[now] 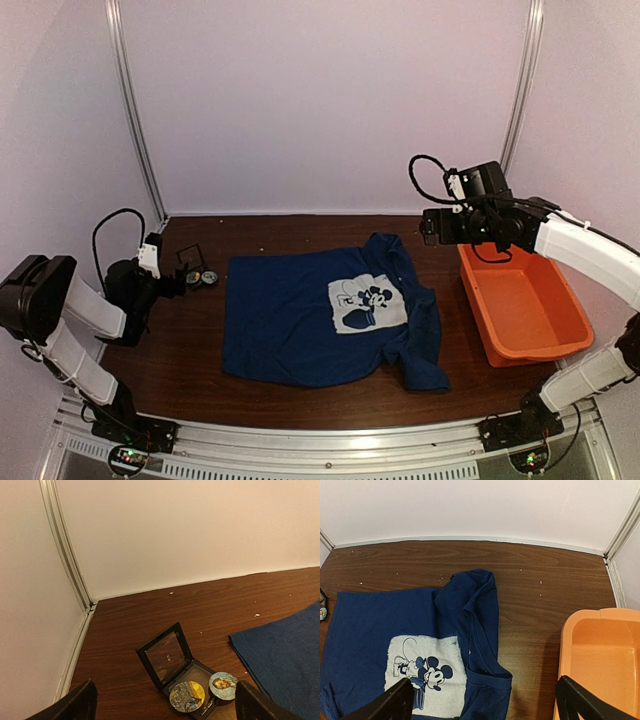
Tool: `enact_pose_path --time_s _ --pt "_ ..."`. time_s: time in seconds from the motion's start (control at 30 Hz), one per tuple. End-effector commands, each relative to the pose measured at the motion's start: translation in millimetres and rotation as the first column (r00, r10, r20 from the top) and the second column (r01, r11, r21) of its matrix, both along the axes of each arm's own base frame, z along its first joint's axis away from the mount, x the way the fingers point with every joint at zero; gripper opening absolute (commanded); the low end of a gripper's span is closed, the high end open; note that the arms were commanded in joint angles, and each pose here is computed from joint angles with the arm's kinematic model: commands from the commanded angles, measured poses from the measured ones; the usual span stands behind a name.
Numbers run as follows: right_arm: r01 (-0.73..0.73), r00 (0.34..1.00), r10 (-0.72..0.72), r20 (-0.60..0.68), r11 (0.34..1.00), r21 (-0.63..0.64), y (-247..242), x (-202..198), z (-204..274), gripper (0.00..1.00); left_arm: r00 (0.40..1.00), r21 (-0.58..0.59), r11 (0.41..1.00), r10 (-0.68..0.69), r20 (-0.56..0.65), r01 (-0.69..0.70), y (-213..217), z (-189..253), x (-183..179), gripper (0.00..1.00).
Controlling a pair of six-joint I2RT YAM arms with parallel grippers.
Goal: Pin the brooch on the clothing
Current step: Pick up the brooch from the brooch box.
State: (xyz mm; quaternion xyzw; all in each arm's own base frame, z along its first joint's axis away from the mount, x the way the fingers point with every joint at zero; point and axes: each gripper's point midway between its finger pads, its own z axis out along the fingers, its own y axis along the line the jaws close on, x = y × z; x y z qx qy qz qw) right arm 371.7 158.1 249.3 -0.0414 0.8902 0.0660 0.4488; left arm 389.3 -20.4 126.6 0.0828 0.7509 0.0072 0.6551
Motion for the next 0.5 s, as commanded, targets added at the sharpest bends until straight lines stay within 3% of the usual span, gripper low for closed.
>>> enact_pose_path --time_s 0.0,0.47 --pt "0.029 0.999 -0.029 0.018 0.999 -0.020 -10.1 -1.8 6.0 1.00 1.000 -0.007 1.000 0.015 0.023 -0.015 3.0 6.9 5.2 0.98" --pt "0.033 0.999 -0.032 0.024 0.999 -0.014 -10.1 -0.7 10.9 1.00 1.000 -0.007 1.000 0.015 0.023 -0.015 2.9 6.8 5.0 0.98"
